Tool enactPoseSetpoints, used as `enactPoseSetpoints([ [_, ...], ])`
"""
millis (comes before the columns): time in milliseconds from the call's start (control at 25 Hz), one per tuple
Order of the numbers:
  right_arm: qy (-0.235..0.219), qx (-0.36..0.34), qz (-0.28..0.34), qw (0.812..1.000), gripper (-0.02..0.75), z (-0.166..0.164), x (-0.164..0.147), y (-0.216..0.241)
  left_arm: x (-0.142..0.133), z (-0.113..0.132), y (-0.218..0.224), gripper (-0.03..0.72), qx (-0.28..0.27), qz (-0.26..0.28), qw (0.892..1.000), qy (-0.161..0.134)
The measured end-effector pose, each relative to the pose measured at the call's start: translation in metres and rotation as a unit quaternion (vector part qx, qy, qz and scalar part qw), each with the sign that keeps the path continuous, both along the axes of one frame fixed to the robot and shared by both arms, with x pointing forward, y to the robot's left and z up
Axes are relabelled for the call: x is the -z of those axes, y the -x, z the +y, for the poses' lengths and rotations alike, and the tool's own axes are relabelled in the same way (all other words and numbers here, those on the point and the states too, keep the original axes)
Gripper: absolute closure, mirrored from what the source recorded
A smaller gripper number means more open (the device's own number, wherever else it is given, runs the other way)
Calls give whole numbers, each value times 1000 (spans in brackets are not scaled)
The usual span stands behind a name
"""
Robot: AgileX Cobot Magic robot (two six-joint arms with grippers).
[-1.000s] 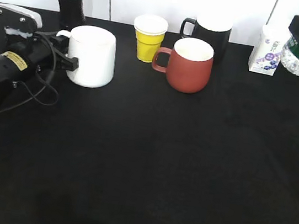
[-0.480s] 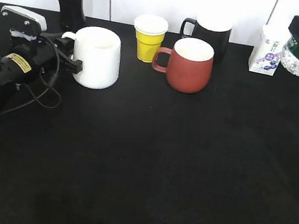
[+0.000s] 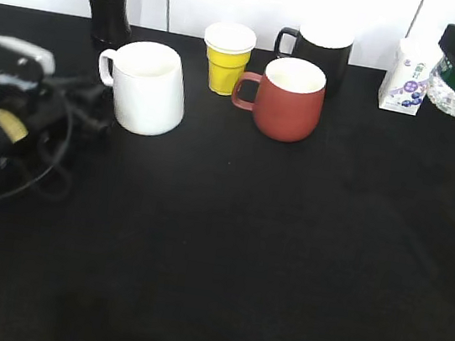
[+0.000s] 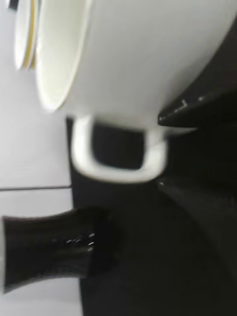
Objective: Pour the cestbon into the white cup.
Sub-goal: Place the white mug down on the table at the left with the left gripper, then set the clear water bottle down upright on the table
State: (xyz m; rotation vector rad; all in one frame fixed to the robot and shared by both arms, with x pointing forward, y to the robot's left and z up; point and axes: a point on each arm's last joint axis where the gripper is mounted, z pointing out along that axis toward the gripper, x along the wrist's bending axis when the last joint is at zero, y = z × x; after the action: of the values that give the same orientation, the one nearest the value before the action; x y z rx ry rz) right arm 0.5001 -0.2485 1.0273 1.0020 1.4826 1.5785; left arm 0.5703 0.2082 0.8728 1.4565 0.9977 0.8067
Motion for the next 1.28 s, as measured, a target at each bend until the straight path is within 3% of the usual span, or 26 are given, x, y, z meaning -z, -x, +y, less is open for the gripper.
enactPoseSetpoints([
  [120, -8, 9, 10, 1000, 262, -1, 4, -3, -12, 6, 28, 417, 2, 13, 1000, -4],
  [360, -10, 17, 52, 998, 262, -2, 28, -14, -101, 10, 46, 416, 3, -122, 992, 26],
  [480, 5, 37, 58, 998, 262, -5, 37, -19, -122, 11, 52, 417, 5, -157, 987, 33],
  [600, 22, 49, 73, 996, 262, -7, 56, -26, -131, 11, 55, 417, 8, -172, 984, 35],
  [880, 54, 83, 39, 994, 262, -12, 109, -46, -149, 7, 66, 417, 44, -207, 977, 23],
  [1000, 57, 94, 66, 992, 262, -13, 138, -60, -154, 7, 69, 417, 46, -209, 977, 18],
  [1280, 48, 98, 47, 993, 244, -13, 146, -69, -153, 6, 69, 417, 50, -205, 977, 14],
])
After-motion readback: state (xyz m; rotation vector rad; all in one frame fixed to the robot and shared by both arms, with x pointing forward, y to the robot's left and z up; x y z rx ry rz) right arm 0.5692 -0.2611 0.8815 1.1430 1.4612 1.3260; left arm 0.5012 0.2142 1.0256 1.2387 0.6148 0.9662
